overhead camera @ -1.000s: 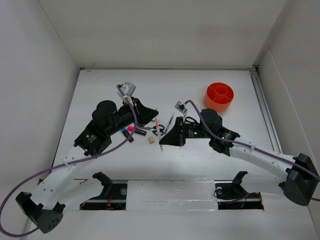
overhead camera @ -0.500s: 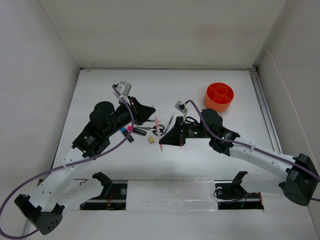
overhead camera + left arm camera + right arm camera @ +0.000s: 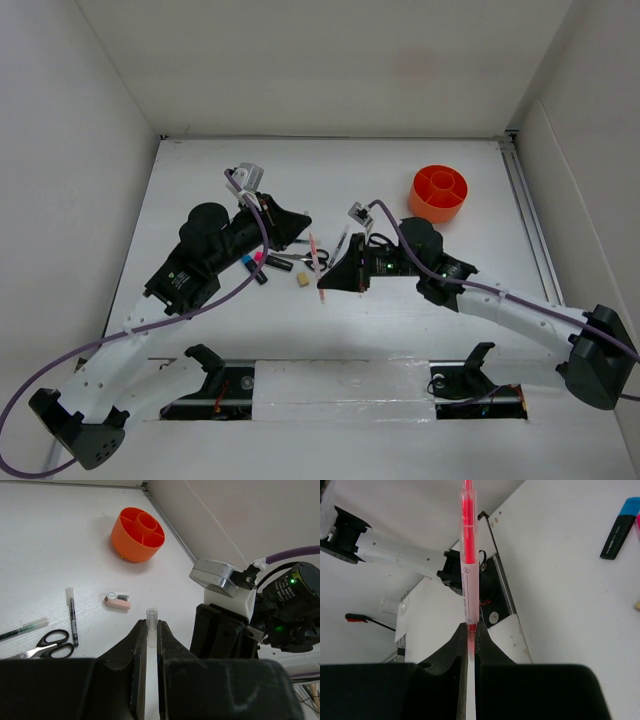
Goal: Sort the stationery into containers
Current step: Close the pen cap on the pen.
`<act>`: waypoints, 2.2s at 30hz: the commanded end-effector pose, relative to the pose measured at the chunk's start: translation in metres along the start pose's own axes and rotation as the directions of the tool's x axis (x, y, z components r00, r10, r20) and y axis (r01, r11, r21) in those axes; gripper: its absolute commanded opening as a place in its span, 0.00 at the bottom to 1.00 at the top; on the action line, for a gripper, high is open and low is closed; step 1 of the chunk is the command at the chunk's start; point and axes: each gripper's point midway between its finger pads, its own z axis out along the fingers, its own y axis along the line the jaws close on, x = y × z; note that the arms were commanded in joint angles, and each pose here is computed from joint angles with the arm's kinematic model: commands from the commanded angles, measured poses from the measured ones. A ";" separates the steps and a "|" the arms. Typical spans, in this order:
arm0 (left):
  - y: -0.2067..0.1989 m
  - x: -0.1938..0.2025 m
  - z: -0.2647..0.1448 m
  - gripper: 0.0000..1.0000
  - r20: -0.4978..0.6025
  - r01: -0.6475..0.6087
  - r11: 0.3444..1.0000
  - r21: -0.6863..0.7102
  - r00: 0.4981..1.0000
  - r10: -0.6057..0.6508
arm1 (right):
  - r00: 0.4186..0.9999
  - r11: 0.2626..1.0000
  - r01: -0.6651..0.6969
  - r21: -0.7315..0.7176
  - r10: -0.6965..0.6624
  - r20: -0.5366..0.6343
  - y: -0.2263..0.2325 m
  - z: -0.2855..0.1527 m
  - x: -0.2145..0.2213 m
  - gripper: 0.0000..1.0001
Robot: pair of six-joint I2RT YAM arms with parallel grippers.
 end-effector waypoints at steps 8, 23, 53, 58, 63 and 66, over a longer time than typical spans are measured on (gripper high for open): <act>-0.014 -0.012 -0.001 0.00 0.047 -0.014 0.998 0.063 0.999 0.011 | 0.997 0.998 0.058 -0.038 -0.056 0.044 0.006 0.002 -0.017 0.00; -0.010 -0.007 0.002 0.00 0.032 -0.010 0.999 0.053 0.999 0.008 | 0.996 0.997 0.069 -0.047 -0.066 0.056 0.010 0.001 -0.025 0.00; -0.011 0.006 0.008 0.00 -0.013 0.004 0.996 0.086 1.000 -0.003 | 0.989 0.995 0.094 -0.040 -0.088 0.116 0.012 0.000 -0.044 0.00; -0.009 0.009 0.008 0.00 -0.020 0.006 0.997 0.081 1.000 -0.005 | 0.988 0.994 0.097 -0.049 -0.090 0.127 0.016 -0.002 -0.047 0.00; -0.012 0.008 0.008 0.00 -0.018 0.013 0.995 0.096 1.000 -0.011 | 0.981 0.992 0.117 -0.045 -0.108 0.163 0.019 -0.003 -0.055 0.00; -0.013 0.014 0.011 0.00 -0.038 0.025 0.994 0.108 0.999 -0.021 | 0.978 0.992 0.114 -0.052 -0.102 0.184 0.023 -0.004 -0.061 0.00</act>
